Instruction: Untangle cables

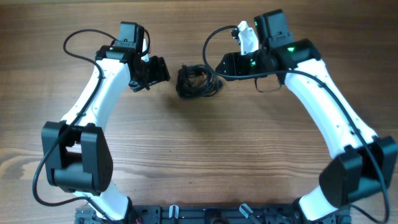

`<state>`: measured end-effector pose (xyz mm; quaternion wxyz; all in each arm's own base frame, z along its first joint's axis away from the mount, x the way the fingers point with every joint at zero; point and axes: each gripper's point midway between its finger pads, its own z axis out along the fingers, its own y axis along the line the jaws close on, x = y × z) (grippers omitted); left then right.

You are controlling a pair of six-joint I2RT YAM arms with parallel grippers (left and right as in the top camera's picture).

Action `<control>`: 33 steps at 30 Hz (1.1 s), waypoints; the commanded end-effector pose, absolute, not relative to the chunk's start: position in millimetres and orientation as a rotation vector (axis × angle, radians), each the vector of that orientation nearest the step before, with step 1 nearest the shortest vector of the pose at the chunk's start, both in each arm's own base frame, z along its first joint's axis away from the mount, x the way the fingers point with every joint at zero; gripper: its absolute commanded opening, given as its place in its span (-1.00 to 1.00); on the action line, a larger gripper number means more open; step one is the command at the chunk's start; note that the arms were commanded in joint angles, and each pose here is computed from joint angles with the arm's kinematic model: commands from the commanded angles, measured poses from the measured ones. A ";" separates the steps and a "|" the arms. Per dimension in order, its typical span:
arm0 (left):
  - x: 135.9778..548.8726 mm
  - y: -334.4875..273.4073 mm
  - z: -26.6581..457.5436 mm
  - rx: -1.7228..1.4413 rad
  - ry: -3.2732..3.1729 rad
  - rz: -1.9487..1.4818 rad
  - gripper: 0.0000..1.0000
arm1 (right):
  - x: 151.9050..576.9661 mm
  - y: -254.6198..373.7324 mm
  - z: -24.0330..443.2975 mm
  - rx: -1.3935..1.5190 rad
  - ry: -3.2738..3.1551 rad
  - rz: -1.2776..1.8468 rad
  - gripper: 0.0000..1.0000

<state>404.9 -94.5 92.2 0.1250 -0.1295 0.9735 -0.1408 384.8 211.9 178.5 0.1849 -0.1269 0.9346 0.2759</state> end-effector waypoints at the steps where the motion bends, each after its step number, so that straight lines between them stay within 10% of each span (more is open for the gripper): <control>1: 397.6 -109.9 76.5 -0.293 2.868 -0.478 0.49 | 397.3 216.2 150.8 -0.349 2.680 0.739 0.17; 20: 405.2 -149.7 12.5 -0.180 2.830 -0.517 0.37 | 411.3 230.3 71.7 -0.286 2.798 0.740 0.05; 33: 403.6 -147.1 1.1 -0.185 2.851 -0.478 -0.27 | 417.1 231.4 41.3 -0.308 2.720 0.667 -0.07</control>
